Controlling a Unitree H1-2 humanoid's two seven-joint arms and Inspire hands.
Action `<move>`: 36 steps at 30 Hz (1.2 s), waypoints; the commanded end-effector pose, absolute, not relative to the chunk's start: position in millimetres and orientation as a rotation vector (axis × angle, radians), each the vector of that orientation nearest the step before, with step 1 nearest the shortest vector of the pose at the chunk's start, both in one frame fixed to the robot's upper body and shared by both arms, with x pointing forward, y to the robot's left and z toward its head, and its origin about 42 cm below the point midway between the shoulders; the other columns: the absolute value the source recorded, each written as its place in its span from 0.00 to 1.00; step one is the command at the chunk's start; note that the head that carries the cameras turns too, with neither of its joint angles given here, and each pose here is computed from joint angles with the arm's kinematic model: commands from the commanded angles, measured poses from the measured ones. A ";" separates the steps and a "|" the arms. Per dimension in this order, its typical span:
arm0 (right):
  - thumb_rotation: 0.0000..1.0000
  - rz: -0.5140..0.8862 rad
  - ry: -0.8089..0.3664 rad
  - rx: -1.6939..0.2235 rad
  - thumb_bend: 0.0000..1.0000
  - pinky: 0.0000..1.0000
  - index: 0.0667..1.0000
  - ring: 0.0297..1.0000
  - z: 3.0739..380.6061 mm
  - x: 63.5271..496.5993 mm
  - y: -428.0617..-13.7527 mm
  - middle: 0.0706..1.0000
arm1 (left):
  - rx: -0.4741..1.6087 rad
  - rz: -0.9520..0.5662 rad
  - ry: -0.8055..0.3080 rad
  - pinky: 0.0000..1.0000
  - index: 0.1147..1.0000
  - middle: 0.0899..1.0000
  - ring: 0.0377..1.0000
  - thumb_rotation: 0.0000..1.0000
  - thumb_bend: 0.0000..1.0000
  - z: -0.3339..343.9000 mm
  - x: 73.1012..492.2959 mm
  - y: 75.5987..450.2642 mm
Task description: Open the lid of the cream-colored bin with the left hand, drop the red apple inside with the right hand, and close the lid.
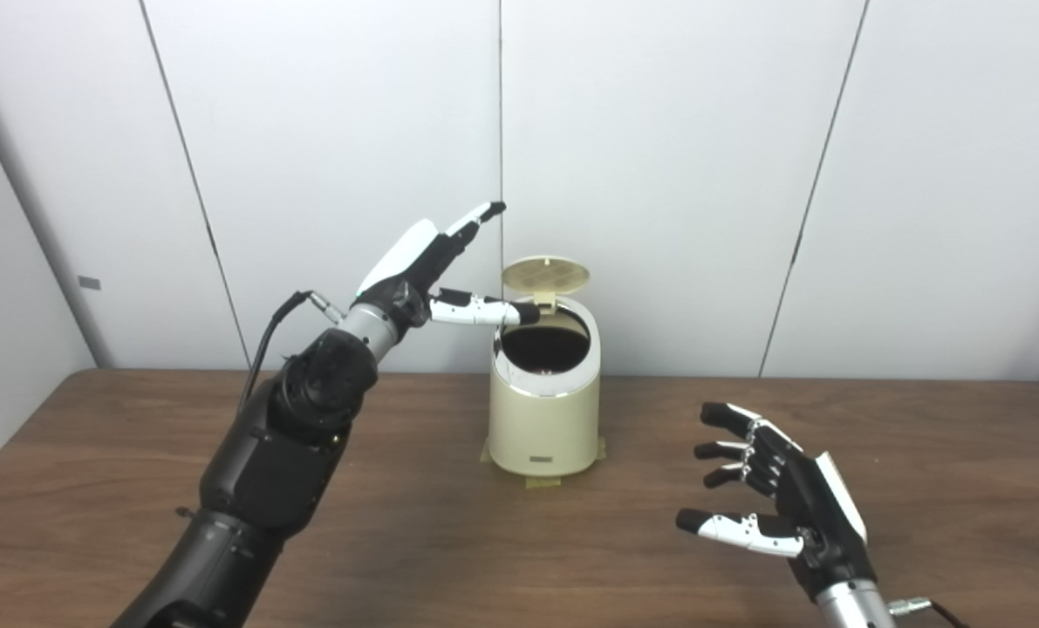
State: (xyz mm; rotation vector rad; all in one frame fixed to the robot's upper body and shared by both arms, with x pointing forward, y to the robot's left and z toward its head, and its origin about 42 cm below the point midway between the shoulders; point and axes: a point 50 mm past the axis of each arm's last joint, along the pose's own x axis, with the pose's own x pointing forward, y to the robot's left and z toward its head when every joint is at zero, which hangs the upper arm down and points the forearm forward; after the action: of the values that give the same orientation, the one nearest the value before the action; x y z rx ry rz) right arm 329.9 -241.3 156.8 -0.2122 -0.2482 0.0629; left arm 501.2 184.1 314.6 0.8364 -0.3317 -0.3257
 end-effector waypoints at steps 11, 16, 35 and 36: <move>0.17 0.061 -0.342 -0.196 0.77 0.48 0.74 0.66 183.7 337.8 -231.4 0.79 | 0.885 -0.473 -0.368 1.00 0.91 0.97 1.00 0.44 1.00 350.0 506.6 173.0; 0.16 0.068 -0.337 -0.193 0.76 0.48 0.74 0.66 184.6 337.0 -230.5 0.80 | 0.840 -0.556 -0.343 1.00 0.90 0.97 1.00 0.42 1.00 350.5 506.1 174.2; 0.16 0.080 -0.311 -0.214 0.76 0.48 0.72 0.66 182.9 338.9 -223.9 0.78 | 0.877 -0.603 -0.344 1.00 0.86 1.00 1.00 0.44 1.00 349.7 492.7 183.0; 0.16 0.079 -0.311 -0.216 0.76 0.48 0.72 0.66 183.1 338.9 -223.6 0.78 | 0.884 -0.603 -0.348 1.00 0.86 1.00 1.00 0.45 1.00 349.9 492.2 182.8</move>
State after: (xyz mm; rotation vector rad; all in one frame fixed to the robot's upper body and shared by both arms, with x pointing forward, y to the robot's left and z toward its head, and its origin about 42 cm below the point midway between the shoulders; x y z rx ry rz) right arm 330.5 -228.4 159.7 -0.2147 -0.2182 0.0832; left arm 492.9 182.9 318.6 0.8464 -0.2425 -0.6310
